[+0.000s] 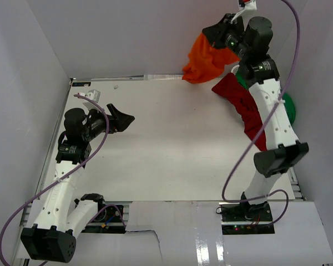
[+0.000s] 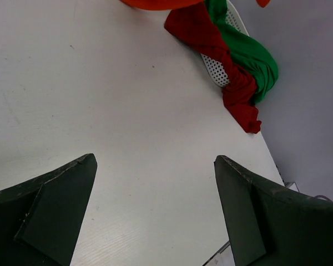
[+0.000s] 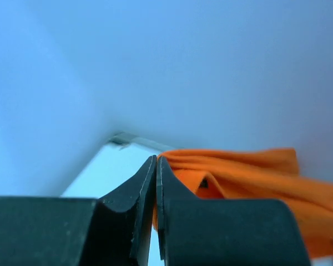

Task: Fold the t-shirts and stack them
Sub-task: Move the tshirt to the center of the board

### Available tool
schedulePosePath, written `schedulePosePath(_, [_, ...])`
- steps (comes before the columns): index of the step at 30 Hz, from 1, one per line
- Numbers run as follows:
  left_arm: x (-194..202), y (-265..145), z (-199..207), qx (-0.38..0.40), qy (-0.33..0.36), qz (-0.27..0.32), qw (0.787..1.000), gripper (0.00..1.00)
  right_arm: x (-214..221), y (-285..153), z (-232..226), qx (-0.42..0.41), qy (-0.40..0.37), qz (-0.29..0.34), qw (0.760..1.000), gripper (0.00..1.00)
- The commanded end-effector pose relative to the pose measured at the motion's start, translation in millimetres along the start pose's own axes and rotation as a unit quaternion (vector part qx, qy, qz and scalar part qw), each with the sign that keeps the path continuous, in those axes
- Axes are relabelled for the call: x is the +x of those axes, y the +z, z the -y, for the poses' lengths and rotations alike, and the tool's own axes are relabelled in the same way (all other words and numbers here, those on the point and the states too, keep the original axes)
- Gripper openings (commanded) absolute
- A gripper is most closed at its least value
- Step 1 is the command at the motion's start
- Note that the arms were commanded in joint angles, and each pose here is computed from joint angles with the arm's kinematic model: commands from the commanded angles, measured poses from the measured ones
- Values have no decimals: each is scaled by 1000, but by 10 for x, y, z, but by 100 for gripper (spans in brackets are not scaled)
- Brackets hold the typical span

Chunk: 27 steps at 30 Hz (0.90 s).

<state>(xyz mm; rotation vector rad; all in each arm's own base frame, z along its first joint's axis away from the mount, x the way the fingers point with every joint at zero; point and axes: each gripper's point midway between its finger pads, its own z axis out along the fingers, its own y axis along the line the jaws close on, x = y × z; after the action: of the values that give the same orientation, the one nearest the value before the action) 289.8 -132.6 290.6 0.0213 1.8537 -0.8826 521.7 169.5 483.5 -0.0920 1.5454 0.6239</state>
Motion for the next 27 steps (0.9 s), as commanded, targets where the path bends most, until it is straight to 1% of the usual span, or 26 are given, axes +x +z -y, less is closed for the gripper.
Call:
schedulePosePath(1, [-122,-67,31,-12,15,21,1000,98,-451,-966,-1133,-170,25,6,985,8])
schedulePosePath(2, [-135,-75,15,-17,16,23,999,98,-412,-1107,-1219,-194,26,7,981,8])
schedulePosePath(3, [-145,-83,5,-22,16,25,999,98,-504,-1451,-1341,-207,26,25,978,8])
schedulePosePath(4, [-164,-99,-37,-37,14,31,999,98,-46,-1376,-1120,-176,46,-14,983,10])
schedulePosePath(5, [-179,-113,-51,-44,14,34,998,98,58,-1443,-1046,-159,45,-17,986,14])
schedulePosePath(6, [-186,-121,-69,-51,13,37,998,98,83,-1587,-1006,-144,36,-11,989,14])
schedulePosePath(7, [-201,-132,-97,-61,12,40,997,98,211,-1547,-782,-93,24,-13,995,24])
schedulePosePath(8, [-209,-144,-104,-65,11,43,997,98,518,-1541,-568,-51,29,-48,997,38])
schedulePosePath(9, [-218,-146,-112,-68,10,45,997,98,628,-1540,-449,-27,28,-60,997,56])
schedulePosePath(10, [-224,-155,-138,-76,9,47,996,98,748,-1522,-362,-15,16,-76,997,68])
schedulePosePath(11, [-236,-162,-139,-79,9,49,996,98,878,-1506,-306,-7,16,-96,995,75])
schedulePosePath(12, [-239,-161,-145,-81,8,49,996,98,1099,-1485,-240,1,23,-134,991,78])
schedulePosePath(14, [-239,-164,-162,-86,7,49,995,98,1349,-1482,-269,-14,22,-172,985,80])
schedulePosePath(15, [-233,-159,-181,-89,5,47,995,98,1618,-1509,-345,-25,19,-204,979,80])
schedulePosePath(17, [-231,-153,-194,-93,5,45,995,98,1874,-1572,-443,-30,-5,-223,974,79])
schedulePosePath(18, [-229,-151,-206,-96,4,45,994,98,2212,-1653,-618,-47,-16,-257,965,79])
schedulePosePath(19, [-237,-151,-208,-97,4,46,994,98,2359,-1681,-628,-32,-32,-266,963,80])
schedulePosePath(20, [-241,-152,-236,-105,2,48,993,98,2581,-1770,-866,-58,-49,-287,955,80])
schedulePosePath(21, [-229,-147,-269,-112,-1,44,993,98,2849,-1863,-893,-59,-58,-312,946,80])
schedulePosePath(22, [-234,-149,-296,-120,-4,46,992,98,2978,-1891,-947,-55,-72,-317,944,80])
schedulePosePath(23, [-230,-147,-335,-130,-7,45,990,98,3153,-1930,-1022,-61,-83,-332,938,80])
schedulePosePath(24, [-223,-136,-423,-152,-14,41,987,98,3379,-2054,-1197,-74,-101,-349,929,79])
schedulePosePath(25, [-222,-134,-474,-165,-19,39,985,98,3480,-2082,-1314,-87,-105,-352,926,79])
schedulePosePath(26, [-215,-123,-520,-177,-27,36,983,98,3682,-2169,-1475,-107,-117,-373,914,79])
schedulePosePath(27, [-237,-153,-610,-203,-34,39,978,98,3790,-2202,-1525,-108,-115,-383,910,79])
